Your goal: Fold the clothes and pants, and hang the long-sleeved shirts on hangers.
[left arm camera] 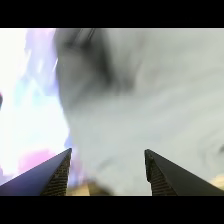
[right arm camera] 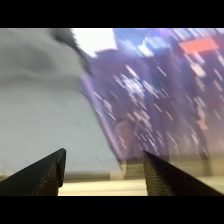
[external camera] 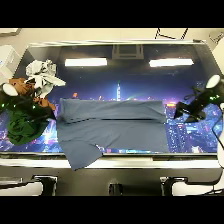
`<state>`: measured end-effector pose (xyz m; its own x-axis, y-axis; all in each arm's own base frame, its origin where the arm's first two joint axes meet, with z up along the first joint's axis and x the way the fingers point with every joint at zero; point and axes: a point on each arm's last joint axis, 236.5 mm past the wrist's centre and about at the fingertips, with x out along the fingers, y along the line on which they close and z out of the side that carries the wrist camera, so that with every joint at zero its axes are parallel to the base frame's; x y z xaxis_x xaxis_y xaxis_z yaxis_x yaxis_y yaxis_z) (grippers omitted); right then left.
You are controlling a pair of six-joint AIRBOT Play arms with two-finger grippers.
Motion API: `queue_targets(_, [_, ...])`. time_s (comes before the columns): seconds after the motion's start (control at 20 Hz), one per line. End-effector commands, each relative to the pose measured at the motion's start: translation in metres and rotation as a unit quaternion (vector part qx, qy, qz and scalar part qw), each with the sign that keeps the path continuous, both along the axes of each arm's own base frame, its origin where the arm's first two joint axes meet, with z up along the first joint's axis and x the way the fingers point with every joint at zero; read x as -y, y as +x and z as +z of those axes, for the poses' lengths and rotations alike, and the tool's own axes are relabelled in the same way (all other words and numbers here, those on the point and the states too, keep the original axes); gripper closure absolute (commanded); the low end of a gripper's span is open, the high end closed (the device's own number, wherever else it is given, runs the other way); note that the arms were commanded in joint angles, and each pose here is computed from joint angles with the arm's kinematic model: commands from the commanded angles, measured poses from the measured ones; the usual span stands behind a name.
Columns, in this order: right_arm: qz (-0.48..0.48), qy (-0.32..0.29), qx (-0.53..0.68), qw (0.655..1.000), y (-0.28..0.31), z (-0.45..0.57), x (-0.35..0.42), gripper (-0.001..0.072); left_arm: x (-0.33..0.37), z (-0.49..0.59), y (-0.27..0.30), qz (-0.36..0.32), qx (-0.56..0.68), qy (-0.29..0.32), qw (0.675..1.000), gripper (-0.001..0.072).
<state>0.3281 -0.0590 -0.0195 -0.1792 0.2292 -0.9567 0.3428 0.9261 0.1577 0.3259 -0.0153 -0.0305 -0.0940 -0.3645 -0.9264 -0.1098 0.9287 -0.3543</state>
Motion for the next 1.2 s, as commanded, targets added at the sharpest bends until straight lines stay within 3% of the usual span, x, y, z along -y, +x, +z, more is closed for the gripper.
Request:
queue_targets(0.0, [-0.052, 0.009, -0.038, 0.998, -0.048, -0.005, 0.018, 0.0136, 0.005, -0.022, -0.074, 0.009, -0.059, -0.031, 0.998, 0.0202])
queue_targets(0.2, [-0.047, 0.027, -0.057, 0.997, -0.083, -0.032, 0.003, 0.0136, 0.049, -0.065, -0.139, 0.031, -0.087, -0.100, 0.991, 0.0203])
queue_targets(0.4, [-0.048, 0.031, -0.063, 0.996, -0.088, -0.037, 0.000, 0.0140, 0.080, -0.077, -0.142, 0.072, -0.077, -0.151, 0.983, 0.0233])
queue_targets(0.45, [-0.049, 0.029, -0.061, 0.997, -0.087, -0.038, 0.000, 0.0144, 0.083, -0.080, -0.142, 0.074, -0.074, -0.148, 0.983, 0.0288])
queue_targets(0.55, [-0.050, 0.030, -0.062, 0.996, -0.089, -0.042, -0.001, 0.0145, 0.082, -0.086, -0.136, 0.088, -0.067, -0.133, 0.985, 0.0525])
queue_targets(0.6, [-0.052, 0.034, -0.069, 0.996, -0.094, -0.048, -0.004, 0.0145, 0.081, -0.087, -0.133, 0.093, -0.062, -0.130, 0.985, 0.0684])
queue_targets(1.0, [-0.090, 0.137, -0.046, 0.985, -0.113, -0.105, -0.068, 0.0148, 0.080, -0.078, -0.130, 0.085, -0.040, -0.130, 0.987, 0.0690])
queue_targets(1.05, [-0.093, 0.145, -0.039, 0.984, -0.113, -0.110, -0.072, 0.0188, 0.080, -0.075, -0.129, 0.083, -0.034, -0.130, 0.988, 0.0689])
queue_targets(1.1, [-0.096, 0.150, -0.036, 0.983, -0.112, -0.112, -0.075, 0.0307, 0.080, -0.072, -0.127, 0.082, -0.027, -0.129, 0.988, 0.0689])
queue_targets(1.15, [-0.096, 0.157, -0.031, 0.982, -0.110, -0.113, -0.078, 0.0490, 0.079, -0.069, -0.125, 0.081, -0.019, -0.128, 0.988, 0.0689])
